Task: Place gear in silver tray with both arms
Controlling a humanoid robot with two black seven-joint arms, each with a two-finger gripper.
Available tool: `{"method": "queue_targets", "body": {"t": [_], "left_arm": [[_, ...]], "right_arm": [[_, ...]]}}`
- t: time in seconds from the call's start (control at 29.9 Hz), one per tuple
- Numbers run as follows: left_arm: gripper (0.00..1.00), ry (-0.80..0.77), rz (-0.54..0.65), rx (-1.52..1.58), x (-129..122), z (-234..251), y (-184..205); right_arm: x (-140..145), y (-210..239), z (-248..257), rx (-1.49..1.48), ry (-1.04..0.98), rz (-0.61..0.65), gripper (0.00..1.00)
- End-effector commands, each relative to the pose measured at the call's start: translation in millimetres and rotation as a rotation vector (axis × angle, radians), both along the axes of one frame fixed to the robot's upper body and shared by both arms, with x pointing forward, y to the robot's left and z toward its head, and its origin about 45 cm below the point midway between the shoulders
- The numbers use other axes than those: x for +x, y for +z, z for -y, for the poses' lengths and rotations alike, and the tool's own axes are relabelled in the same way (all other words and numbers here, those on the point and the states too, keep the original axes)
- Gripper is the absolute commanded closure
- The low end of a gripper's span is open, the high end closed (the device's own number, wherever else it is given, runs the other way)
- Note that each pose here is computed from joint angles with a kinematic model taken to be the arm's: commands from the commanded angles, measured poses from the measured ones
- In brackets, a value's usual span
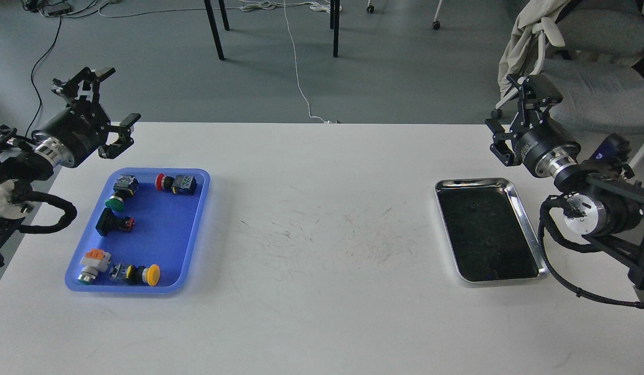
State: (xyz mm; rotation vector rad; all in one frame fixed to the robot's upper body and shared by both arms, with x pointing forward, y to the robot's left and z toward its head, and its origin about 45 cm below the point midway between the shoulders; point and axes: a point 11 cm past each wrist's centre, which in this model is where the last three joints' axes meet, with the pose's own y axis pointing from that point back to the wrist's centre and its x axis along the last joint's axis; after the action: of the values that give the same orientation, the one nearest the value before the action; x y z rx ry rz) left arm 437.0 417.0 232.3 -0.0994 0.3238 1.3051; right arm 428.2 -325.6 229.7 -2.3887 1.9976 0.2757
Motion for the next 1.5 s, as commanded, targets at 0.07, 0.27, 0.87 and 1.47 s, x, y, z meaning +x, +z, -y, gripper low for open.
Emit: {"method": "queue_targets", "body": {"t": [0.07, 0.27, 0.87, 1.47], "left_arm": [[0.01, 0.029, 0.001, -0.022, 0, -3, 0], [0.01, 0.051, 0.016, -0.05, 0, -6, 1], [0.01, 0.079, 0.014, -0.135, 2, 3, -4], [0.01, 0.072, -0.008, -0.132, 3, 6, -7]], "right_arm": [[7, 5, -8, 0.047, -0.016, 0.024, 0.01], [14, 13, -20, 0.099, -0.021, 0.052, 0.01], [28, -9, -51, 0.135, -0.09, 0.017, 0.01], [38, -13, -42, -0.029, -0.011, -0.183, 0.01]]}}
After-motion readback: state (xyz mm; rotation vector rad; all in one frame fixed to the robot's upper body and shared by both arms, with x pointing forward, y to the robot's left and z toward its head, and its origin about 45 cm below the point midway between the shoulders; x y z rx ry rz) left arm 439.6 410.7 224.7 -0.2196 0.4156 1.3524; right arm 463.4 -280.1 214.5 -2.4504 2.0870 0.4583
